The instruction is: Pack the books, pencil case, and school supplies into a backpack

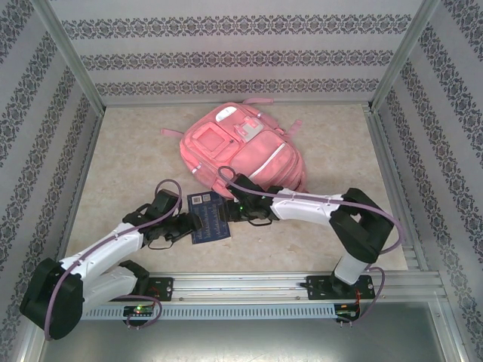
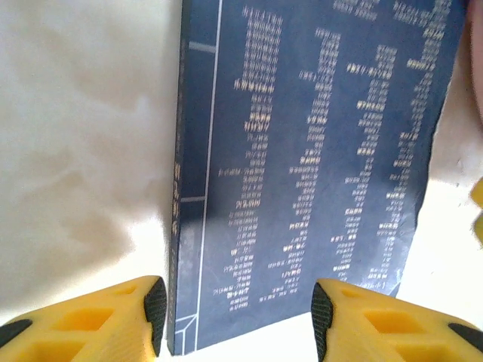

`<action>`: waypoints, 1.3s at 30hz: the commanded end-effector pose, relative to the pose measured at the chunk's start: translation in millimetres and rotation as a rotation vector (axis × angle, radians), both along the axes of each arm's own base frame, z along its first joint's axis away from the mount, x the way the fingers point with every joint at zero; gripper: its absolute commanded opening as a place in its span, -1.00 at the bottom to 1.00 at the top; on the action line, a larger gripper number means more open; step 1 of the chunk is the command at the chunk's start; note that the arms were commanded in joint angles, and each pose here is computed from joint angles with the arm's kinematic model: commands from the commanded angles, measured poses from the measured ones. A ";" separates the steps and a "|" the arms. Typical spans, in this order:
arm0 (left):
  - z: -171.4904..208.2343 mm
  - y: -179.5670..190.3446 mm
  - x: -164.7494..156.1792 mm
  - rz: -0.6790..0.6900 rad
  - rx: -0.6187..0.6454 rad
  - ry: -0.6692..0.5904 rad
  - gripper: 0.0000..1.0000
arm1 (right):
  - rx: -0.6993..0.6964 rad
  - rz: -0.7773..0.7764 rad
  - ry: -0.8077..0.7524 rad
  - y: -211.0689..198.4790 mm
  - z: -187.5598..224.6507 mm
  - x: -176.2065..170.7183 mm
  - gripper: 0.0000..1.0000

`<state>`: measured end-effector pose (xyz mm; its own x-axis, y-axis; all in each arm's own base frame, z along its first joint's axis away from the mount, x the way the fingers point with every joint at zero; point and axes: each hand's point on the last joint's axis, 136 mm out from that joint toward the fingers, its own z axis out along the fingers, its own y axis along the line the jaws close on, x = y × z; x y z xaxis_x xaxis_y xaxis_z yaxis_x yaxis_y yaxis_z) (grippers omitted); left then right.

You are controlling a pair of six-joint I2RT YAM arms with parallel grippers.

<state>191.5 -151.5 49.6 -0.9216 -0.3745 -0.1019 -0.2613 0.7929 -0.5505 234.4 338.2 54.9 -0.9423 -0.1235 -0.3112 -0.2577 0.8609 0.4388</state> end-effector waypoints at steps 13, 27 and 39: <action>-25.5 -3.0 32.7 0.011 -0.017 -0.051 0.02 | -0.095 0.028 0.034 14.2 -28.9 9.9 -0.15; -35.5 -14.3 32.0 -0.023 -0.070 -0.029 -0.05 | 0.074 0.059 0.123 43.0 -15.3 -6.6 -0.28; -37.1 -12.7 28.9 -0.016 -0.066 -0.014 -0.05 | 0.223 0.036 0.178 60.0 1.8 -12.4 -0.54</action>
